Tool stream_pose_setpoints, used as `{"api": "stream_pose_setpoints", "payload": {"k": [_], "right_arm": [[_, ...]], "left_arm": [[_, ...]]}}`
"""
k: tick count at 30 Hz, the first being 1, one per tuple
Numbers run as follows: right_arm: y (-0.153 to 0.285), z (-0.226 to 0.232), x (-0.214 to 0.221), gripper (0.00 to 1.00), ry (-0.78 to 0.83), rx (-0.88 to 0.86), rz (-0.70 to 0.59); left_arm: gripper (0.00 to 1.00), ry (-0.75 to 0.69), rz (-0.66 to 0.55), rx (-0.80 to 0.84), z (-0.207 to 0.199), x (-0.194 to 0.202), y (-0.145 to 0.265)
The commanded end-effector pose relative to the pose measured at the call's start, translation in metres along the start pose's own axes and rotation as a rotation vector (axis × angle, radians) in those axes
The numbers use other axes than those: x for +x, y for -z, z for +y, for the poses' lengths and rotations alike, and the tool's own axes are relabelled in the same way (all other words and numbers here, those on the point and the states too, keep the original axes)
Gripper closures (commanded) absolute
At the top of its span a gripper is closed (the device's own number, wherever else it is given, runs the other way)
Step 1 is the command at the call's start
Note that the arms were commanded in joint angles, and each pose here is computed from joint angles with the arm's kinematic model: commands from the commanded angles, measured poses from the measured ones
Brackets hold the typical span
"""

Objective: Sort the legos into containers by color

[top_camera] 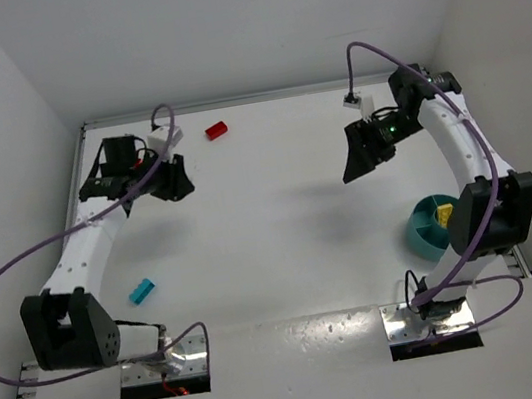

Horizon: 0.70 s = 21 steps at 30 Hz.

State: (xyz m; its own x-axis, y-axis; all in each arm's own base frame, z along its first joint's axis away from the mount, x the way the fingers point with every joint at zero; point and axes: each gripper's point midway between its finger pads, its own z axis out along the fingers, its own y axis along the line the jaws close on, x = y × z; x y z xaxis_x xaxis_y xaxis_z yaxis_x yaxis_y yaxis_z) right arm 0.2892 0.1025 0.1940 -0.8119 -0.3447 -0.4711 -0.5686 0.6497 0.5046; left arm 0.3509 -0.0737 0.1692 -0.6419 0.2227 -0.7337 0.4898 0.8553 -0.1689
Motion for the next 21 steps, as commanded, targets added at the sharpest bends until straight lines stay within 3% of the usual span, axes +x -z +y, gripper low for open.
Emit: {"api": "stream_pose_setpoints", "payload": {"k": [1, 9, 16, 21], "right_arm": [[-0.003, 0.031, -0.03, 0.21, -0.011, -0.161, -0.097], [-0.018, 0.069, -0.045, 0.05, -0.013, -0.365, -0.105], [-0.036, 0.092, -0.048, 0.05, -0.104, -0.546, -0.089], [-0.054, 0.093, -0.064, 0.05, -0.072, -0.523, -0.069]], "left_arm": [[0.88, -0.145, -0.195, 0.095, -0.056, -0.059, 0.017], [0.87, -0.286, -0.261, 0.213, -0.162, -0.094, 0.012], [0.87, -0.298, -0.232, 0.28, -0.183, -0.1, -0.003], [0.87, -0.328, -0.21, 0.397, -0.214, -0.093, -0.005]]}}
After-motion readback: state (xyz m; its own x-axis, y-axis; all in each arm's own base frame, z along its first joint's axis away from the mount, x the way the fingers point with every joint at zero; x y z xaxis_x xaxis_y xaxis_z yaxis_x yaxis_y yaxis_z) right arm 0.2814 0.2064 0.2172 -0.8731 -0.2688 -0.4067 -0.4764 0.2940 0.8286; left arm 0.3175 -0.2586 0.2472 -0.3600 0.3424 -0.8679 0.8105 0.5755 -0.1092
